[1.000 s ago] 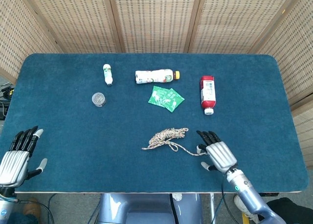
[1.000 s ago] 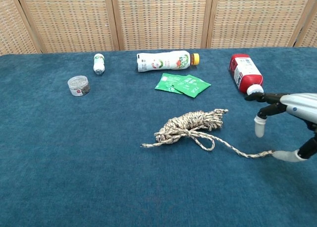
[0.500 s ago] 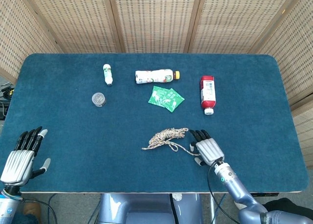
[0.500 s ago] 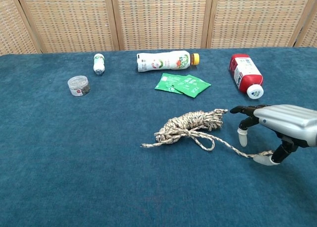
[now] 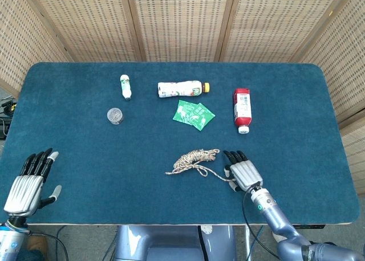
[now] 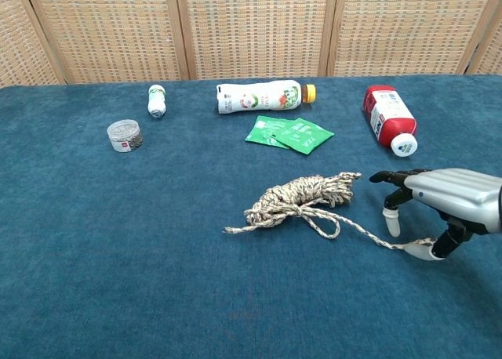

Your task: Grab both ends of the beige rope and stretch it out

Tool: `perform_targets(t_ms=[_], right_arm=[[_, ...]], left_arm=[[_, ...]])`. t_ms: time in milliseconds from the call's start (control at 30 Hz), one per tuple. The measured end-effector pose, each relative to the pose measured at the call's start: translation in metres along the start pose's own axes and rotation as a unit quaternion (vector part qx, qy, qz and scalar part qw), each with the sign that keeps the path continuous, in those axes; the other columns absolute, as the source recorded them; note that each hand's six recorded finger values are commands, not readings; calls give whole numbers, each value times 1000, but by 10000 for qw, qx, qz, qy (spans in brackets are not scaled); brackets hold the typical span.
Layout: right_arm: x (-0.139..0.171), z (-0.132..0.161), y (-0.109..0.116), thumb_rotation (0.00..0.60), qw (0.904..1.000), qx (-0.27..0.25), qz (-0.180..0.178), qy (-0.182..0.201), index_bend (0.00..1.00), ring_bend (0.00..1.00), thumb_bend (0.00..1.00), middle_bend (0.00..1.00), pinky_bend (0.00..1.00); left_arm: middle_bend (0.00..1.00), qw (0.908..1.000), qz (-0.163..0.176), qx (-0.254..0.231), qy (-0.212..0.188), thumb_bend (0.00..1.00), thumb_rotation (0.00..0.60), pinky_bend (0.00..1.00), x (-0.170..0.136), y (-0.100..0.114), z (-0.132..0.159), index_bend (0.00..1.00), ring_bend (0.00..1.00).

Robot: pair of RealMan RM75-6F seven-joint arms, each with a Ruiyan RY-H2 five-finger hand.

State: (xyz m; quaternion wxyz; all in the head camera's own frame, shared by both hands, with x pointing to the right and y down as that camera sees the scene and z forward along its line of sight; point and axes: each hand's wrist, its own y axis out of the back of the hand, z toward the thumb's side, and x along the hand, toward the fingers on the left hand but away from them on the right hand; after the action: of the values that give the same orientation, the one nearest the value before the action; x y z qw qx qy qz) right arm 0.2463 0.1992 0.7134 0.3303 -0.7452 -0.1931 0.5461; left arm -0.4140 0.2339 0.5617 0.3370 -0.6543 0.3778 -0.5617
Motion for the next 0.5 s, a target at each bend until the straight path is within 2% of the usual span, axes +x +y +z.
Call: perform_targets(t_ms=[333, 500], right_arm=[[-2, -6, -5, 600, 9998, 25, 165, -118, 491, 0, 363, 0, 0], [-2, -7, -6, 600, 9997, 4, 209, -135, 528, 0, 397, 0, 0]], left_arm=[[0, 10000, -42, -6, -29, 364, 600, 0, 0, -2, 2, 0, 0], [0, 10000, -63, 4, -35, 364, 600, 0, 0, -3, 2, 0, 0]])
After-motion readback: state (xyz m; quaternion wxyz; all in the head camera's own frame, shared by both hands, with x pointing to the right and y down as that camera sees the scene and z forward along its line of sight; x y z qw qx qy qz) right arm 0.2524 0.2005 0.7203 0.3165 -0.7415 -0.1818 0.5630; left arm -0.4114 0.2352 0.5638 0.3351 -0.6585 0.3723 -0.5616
